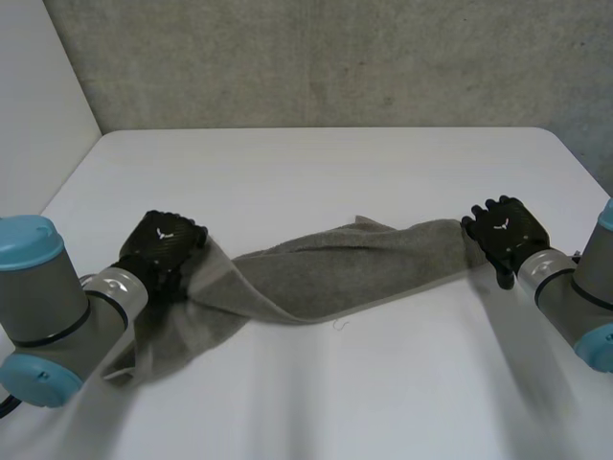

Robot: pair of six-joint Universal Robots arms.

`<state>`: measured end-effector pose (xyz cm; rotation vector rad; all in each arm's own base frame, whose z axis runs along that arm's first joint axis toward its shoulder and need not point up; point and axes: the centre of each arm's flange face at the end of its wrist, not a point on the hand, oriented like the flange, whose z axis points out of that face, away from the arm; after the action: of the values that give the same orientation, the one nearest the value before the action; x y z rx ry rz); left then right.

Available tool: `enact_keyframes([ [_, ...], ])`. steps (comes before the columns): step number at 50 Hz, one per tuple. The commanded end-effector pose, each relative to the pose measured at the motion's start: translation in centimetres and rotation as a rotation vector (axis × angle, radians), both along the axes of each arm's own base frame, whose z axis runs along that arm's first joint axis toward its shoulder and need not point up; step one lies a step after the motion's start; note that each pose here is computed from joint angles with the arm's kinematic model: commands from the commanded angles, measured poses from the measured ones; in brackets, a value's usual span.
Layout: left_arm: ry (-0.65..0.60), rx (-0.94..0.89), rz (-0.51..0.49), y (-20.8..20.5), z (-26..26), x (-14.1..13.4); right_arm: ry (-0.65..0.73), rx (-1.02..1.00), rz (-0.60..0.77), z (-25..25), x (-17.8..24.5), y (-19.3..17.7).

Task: Fold the towel.

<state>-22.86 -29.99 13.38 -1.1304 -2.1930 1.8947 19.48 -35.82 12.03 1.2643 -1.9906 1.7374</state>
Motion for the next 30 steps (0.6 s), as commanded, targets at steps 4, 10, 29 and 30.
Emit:
enact_keyframes([
  [4, -0.005, -0.006, 0.021, -0.7, -0.2, 0.0, -0.006, -0.036, 0.008, 0.2, 0.7, -1.8],
  [10, -0.004, -0.009, 0.025, -0.9, -0.2, 0.0, -0.020, -0.033, -0.012, -0.3, 0.7, -2.9],
  [29, -0.012, -0.045, 0.133, -2.2, 0.7, 0.7, -0.016, 0.129, -0.021, -1.5, 0.5, -2.3],
  [30, -0.012, -0.045, 0.135, -2.2, 0.8, 0.7, -0.016, 0.129, -0.021, -1.5, 0.5, -2.3],
])
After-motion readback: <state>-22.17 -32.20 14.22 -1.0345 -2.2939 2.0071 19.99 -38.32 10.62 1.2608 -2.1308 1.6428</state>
